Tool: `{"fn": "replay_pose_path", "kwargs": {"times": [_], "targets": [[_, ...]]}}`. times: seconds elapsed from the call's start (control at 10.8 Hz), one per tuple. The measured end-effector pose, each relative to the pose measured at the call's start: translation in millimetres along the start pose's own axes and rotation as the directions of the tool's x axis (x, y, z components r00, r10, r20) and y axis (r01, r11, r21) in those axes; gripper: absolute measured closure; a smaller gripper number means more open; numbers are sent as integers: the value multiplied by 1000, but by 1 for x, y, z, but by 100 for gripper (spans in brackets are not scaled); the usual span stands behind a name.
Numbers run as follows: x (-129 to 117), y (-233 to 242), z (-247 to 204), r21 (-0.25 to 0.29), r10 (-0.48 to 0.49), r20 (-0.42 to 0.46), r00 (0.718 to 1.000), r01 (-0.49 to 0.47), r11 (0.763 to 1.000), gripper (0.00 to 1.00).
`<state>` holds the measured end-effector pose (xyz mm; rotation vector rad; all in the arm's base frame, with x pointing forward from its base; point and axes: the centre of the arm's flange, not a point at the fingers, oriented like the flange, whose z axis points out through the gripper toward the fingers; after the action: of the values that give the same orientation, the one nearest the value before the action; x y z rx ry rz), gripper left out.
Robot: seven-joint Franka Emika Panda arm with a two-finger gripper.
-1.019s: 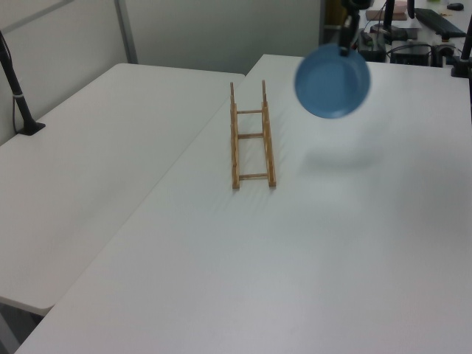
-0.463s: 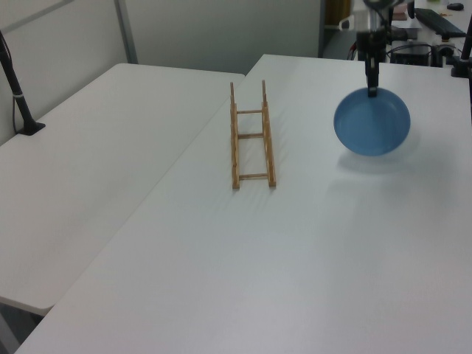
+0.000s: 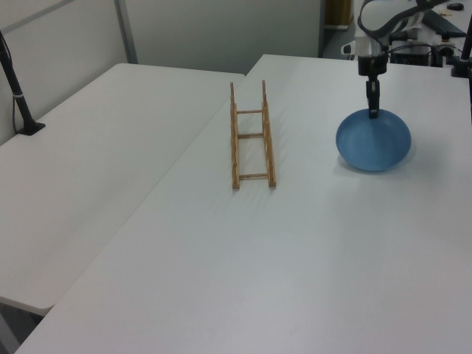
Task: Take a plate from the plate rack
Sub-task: 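Carry the blue plate away from the rack and lower it flat onto the table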
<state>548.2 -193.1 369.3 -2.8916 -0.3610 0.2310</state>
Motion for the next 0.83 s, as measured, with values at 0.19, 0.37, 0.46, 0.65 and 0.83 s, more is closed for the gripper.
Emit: {"fn": "replay_pose_path", "kwargs": {"times": [0.19, 0.37, 0.46, 0.65, 0.83], "targets": [[1, 5, 9, 7, 7, 8, 1000, -7, 1000, 61], [2, 6, 4, 1, 6, 0, 1000, -6, 1000, 30], [3, 5, -6, -10, 4, -16, 1000, -5, 1000, 16], [5, -7, -49, 7, 25, -89, 996, -25, 1000, 0], [-1, -38, -116, 19, 86, -160, 983, -84, 996, 0]]}}
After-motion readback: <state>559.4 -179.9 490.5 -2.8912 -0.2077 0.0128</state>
